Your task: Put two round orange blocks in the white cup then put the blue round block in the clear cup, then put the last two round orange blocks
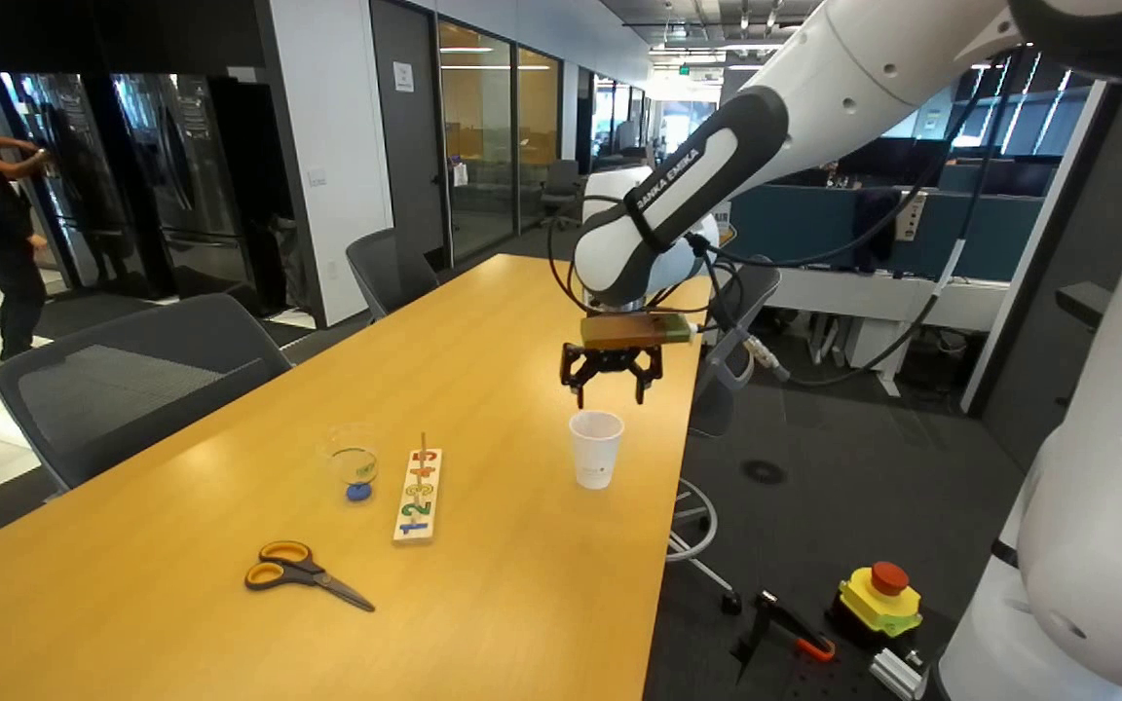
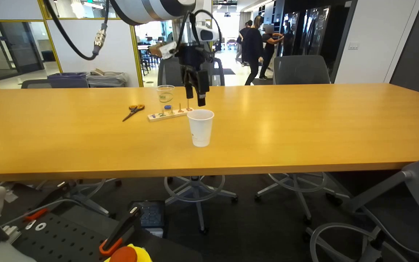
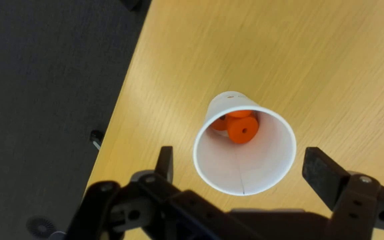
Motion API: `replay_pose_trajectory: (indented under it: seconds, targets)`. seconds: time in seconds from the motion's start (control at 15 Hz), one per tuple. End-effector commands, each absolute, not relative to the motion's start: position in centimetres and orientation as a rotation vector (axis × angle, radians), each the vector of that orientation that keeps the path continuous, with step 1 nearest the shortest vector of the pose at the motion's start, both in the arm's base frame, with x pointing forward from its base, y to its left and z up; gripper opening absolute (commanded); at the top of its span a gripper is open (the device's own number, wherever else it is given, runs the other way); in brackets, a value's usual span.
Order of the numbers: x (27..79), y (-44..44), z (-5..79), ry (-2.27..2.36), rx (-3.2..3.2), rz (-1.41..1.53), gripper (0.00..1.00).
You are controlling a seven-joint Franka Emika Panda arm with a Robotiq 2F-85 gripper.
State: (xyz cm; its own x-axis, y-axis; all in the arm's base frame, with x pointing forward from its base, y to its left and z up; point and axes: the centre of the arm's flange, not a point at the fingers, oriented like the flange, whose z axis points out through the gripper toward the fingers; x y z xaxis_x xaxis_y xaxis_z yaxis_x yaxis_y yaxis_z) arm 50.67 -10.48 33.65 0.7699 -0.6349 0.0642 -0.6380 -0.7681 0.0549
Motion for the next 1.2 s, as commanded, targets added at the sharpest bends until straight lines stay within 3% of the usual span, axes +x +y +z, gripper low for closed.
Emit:
replay_pose_trajectory:
  seconds: [0.0,0.27,0.6,1.13]
  targets:
    - [44.5,-10.7,40.6,-0.827,3.014,-0.022,1.00]
    - [37.8,-9.8,45.5,-0.658,3.041,-0.179,1.00]
    - [29.2,-7.4,49.5,-0.605,3.050,-0.101,1.00]
    - [24.2,-6.6,51.0,-0.536,3.127,0.132,1.00]
